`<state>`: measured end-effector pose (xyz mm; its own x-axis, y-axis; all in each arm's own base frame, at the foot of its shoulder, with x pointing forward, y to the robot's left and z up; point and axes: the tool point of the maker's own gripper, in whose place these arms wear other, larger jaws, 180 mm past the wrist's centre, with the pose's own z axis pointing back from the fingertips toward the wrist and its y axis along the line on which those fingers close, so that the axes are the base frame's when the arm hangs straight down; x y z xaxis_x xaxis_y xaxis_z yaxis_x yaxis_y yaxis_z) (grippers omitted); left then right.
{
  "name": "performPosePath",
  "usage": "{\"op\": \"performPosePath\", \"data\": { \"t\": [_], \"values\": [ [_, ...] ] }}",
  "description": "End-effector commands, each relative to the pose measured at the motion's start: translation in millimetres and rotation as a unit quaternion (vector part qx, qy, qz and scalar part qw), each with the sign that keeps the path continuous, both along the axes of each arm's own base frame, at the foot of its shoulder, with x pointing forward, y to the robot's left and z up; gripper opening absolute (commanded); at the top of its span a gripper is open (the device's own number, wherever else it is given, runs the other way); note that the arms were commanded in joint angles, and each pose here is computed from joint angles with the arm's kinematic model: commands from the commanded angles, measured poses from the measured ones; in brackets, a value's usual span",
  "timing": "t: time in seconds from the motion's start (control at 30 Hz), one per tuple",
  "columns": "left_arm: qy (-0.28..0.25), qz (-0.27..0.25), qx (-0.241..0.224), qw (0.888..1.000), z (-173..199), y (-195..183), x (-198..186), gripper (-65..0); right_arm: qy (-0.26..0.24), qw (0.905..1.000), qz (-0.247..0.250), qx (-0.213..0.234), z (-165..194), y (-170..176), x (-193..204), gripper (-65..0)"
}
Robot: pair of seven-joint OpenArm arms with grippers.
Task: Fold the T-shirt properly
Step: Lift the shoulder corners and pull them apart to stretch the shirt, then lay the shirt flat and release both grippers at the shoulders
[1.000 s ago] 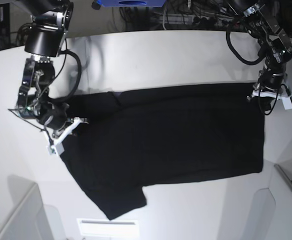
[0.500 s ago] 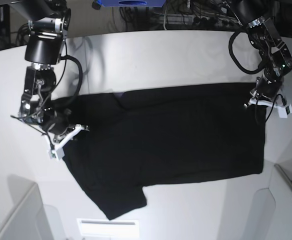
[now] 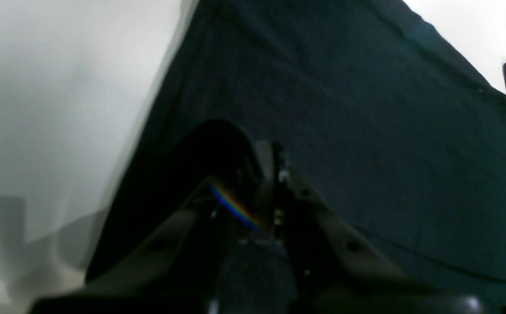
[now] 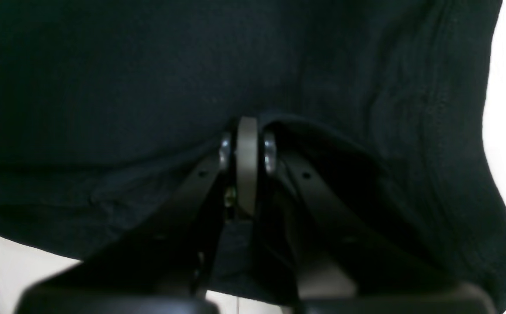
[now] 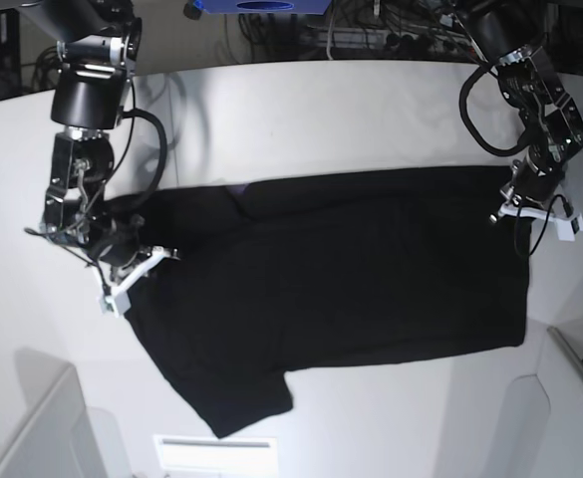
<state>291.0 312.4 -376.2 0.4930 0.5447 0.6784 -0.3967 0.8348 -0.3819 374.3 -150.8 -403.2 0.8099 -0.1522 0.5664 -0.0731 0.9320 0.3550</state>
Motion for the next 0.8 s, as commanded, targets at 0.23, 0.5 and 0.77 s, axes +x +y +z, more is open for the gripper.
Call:
{"op": "performPosePath", "data": {
  "t": [0.23, 0.5, 0.77],
  "values": [
    [-0.034, 0.002, 0.012, 0.999, 20, 7, 11, -30.1, -0.082, 0.9935, -0.080, 0.003, 26, -22, 23, -43.7],
    [-0.077, 0.062, 0.066, 0.993, 67, 54, -17, -12.5, -0.184, 0.9693, -0.163, -0.007, 71, -60, 5, -43.4],
    [-0.023, 0.044, 0.064, 0.997, 27, 44, -78, -12.3, -0.181, 0.9523, -0.246, -0.015, 72, -90, -60, -42.8]
  ]
}}
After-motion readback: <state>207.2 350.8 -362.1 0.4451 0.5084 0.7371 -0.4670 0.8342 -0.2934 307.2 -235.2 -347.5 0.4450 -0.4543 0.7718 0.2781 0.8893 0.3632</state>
